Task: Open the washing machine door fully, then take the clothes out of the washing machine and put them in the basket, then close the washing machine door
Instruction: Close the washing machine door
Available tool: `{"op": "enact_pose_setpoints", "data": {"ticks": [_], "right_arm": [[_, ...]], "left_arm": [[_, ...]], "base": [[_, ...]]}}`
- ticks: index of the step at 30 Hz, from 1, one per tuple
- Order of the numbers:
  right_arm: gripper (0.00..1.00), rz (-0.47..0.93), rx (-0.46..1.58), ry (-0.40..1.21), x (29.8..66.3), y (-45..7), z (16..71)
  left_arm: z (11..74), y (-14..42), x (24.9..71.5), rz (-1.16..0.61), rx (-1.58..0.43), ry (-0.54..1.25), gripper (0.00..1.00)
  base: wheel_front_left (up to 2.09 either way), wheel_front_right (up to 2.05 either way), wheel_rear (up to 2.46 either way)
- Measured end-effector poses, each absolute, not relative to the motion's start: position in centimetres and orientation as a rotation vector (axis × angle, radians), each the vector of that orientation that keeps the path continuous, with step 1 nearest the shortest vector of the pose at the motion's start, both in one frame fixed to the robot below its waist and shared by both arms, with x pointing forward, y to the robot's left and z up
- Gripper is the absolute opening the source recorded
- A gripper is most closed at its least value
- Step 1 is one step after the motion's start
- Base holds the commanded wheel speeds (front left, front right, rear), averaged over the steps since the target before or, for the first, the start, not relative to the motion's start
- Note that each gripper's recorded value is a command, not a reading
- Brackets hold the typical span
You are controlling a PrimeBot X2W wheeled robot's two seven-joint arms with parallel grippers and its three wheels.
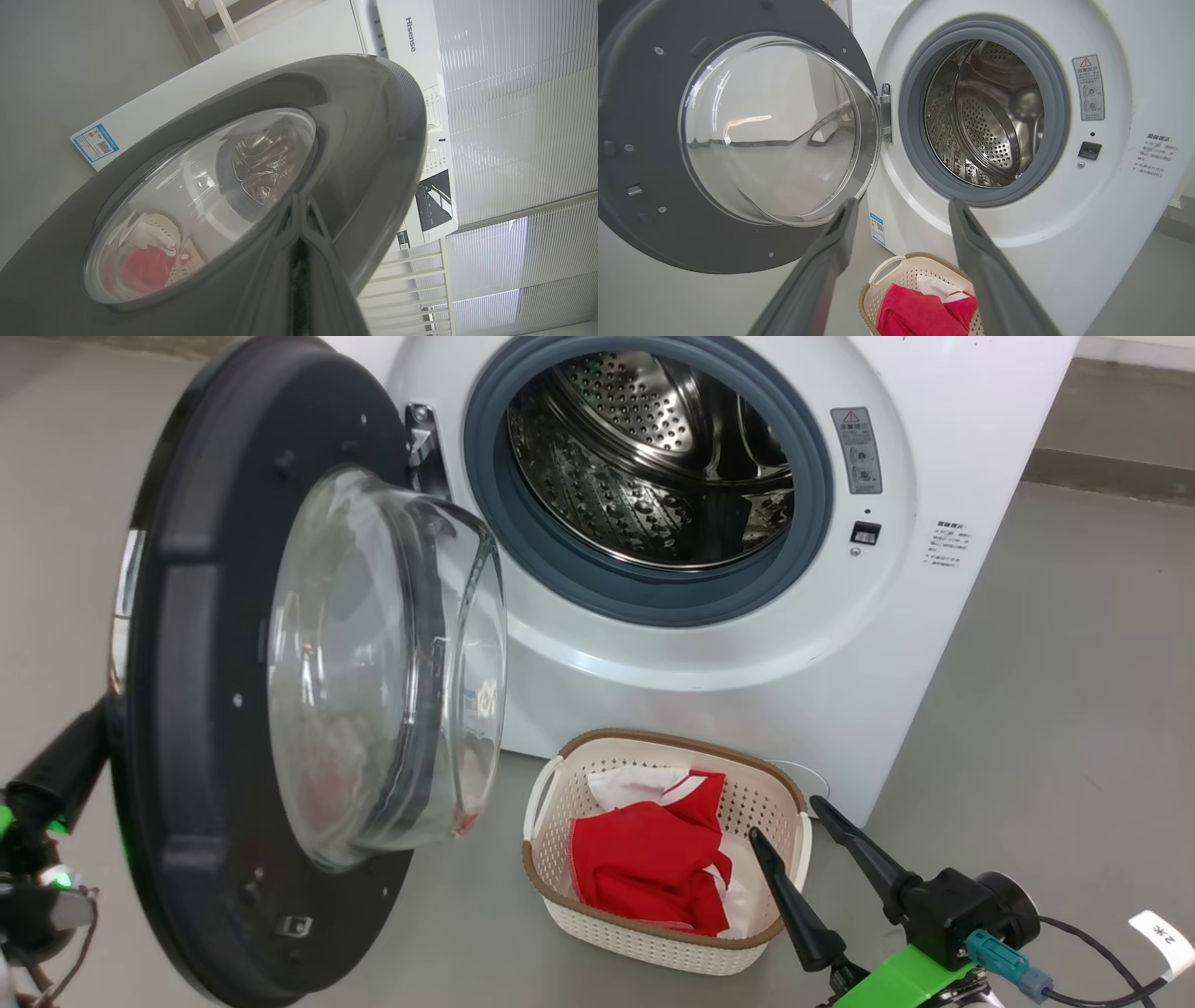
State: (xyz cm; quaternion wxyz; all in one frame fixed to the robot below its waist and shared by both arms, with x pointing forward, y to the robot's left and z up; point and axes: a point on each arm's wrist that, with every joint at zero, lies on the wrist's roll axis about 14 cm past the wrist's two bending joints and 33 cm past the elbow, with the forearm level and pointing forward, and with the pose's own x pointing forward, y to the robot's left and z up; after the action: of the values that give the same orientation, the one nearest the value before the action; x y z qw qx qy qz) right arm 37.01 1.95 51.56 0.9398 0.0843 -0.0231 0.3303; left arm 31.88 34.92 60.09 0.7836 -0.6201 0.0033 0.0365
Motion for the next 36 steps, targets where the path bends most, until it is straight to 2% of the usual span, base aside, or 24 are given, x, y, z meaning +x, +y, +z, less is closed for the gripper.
{"op": "enact_pose_setpoints", "data": {"ticks": [36], "right_arm": [[1.0, 0.606, 0.177, -0.041, 36.9, -0.3, 51.2]], "left_arm": [[58.4, 24.4, 34.9, -0.138, -1.444, 0.181, 0.0]], "base": [[0.0, 0.0, 0.0]]}}
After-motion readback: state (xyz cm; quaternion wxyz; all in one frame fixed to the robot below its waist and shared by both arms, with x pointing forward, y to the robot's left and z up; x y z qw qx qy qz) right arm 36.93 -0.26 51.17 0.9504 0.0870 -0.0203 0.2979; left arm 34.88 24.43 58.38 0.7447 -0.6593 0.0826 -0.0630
